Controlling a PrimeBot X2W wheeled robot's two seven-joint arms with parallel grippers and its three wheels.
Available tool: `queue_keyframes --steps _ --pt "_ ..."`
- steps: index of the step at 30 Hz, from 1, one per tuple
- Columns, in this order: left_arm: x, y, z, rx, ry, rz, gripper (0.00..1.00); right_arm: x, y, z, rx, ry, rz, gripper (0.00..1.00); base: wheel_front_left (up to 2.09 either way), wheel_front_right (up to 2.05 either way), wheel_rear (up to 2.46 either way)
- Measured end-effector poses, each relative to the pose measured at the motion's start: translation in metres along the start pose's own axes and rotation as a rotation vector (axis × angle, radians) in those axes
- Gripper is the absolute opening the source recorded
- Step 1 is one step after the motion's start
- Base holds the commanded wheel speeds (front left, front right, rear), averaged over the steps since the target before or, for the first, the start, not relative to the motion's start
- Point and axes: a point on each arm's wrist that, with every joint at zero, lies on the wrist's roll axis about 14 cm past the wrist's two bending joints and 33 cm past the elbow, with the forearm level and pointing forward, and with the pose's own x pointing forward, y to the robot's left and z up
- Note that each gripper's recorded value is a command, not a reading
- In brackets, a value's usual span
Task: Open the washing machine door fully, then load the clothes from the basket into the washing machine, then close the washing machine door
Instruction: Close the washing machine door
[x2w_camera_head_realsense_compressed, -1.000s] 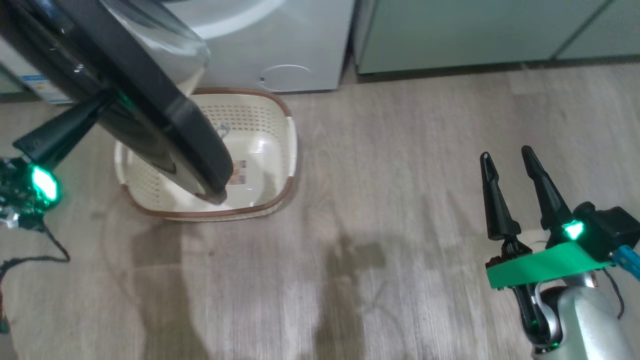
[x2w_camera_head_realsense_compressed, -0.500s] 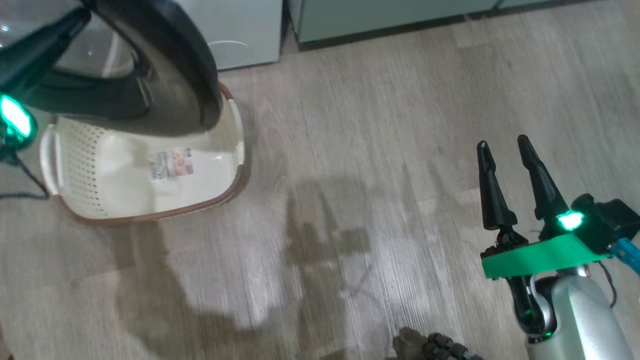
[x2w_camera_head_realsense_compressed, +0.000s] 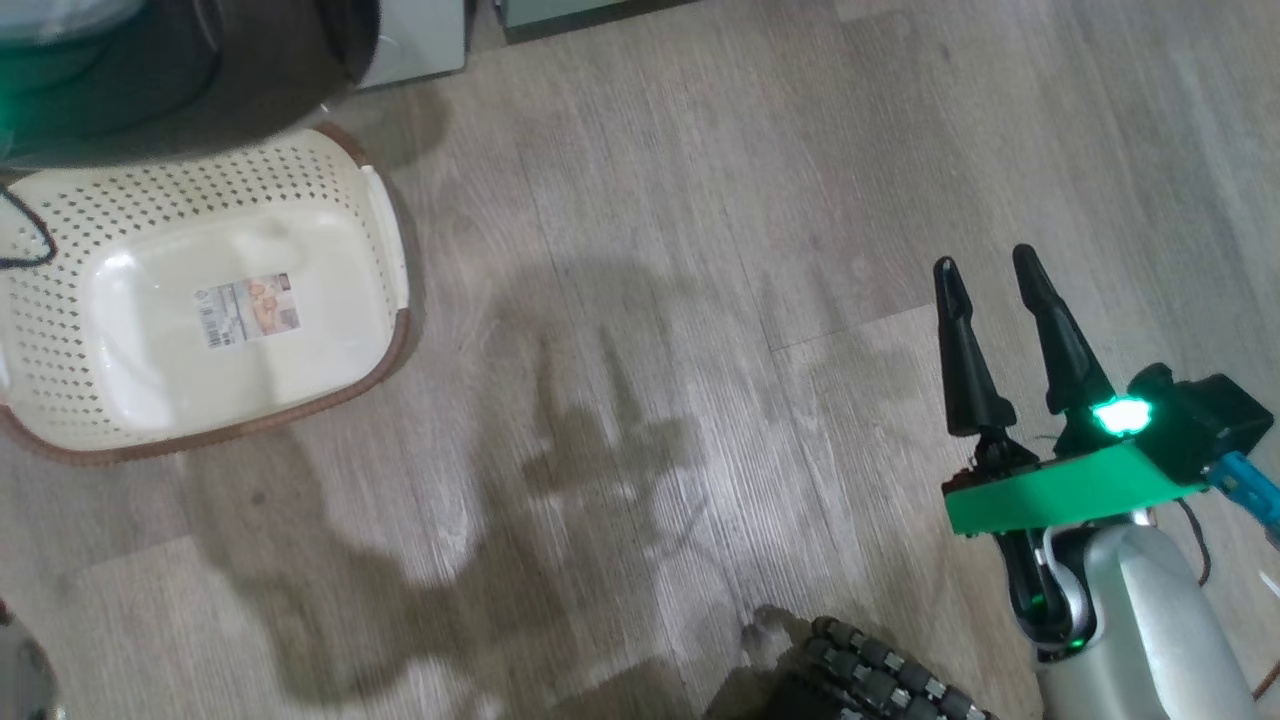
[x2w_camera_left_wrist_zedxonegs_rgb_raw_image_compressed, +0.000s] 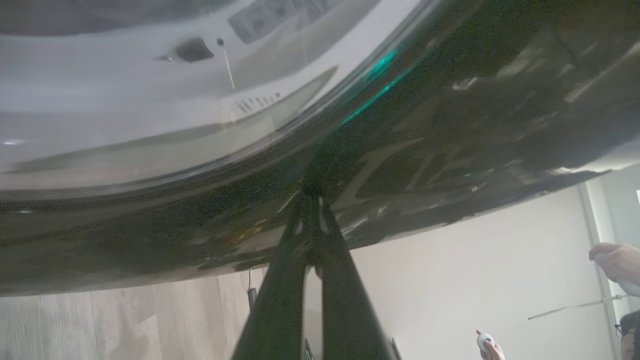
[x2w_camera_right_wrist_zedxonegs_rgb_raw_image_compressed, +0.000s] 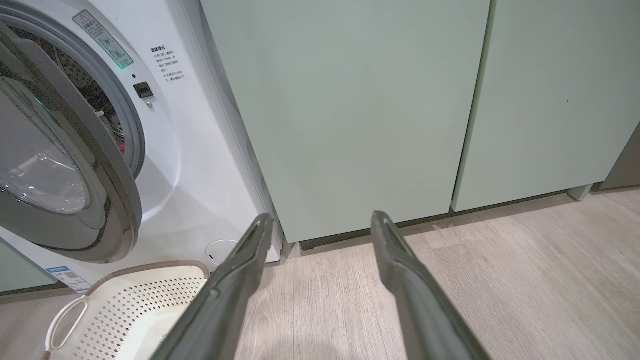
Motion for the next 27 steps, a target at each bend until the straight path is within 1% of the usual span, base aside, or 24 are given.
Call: queue_keyframes --steps 4,10,14,18,19,20,21,22,23,24,27 --pt "0.009 0.007 0.008 -0.035 -0.041 0.0 0.0 0.002 -0.002 0.001 -0.006 -0.005 -0.004 1.0 0.0 0.0 0.0" --pt "0.008 0.005 0.013 -0.028 -0.055 -0.012 0.0 0.004 0.001 0.004 -0.002 -0.017 0.005 1.0 0.0 0.0 0.0" --pt "-0.005 0.0 0.012 0.003 -0.059 -0.03 0.0 0.007 0.007 0.006 0.007 -0.026 0.024 1.0 0.0 0.0 0.0" --pt "-0.03 0.012 -0.002 -0.025 -0.072 -0.021 0.0 0.01 0.018 0.008 0.014 -0.036 0.058 1.0 0.0 0.0 0.0" --pt "-0.038 0.016 -0.008 -0.035 -0.069 -0.017 0.1 0.011 0.022 0.008 0.016 -0.038 0.068 1.0 0.0 0.0 0.0" --pt "-0.046 0.02 -0.014 -0.04 -0.075 -0.01 0.27 0.012 0.025 0.008 0.016 -0.04 0.08 1.0 0.0 0.0 0.0" --pt "-0.054 0.024 -0.019 -0.051 -0.085 -0.003 0.42 0.014 0.029 0.008 0.017 -0.042 0.091 1.0 0.0 0.0 0.0" --pt "-0.062 0.027 -0.024 -0.066 -0.096 0.0 0.66 0.014 0.033 0.008 0.018 -0.043 0.102 1.0 0.0 0.0 0.0" --pt "-0.07 0.03 -0.026 -0.074 -0.119 0.004 0.97 0.016 0.037 0.008 0.019 -0.044 0.114 1.0 0.0 0.0 0.0" --pt "-0.078 0.032 -0.029 -0.081 -0.139 0.009 1.0 0.016 0.04 0.008 0.016 -0.044 0.125 1.0 0.0 0.0 0.0" --pt "-0.101 0.031 -0.038 -0.114 -0.203 -0.003 1.0 0.019 0.052 0.011 0.015 -0.055 0.16 1.0 0.0 0.0 0.0"
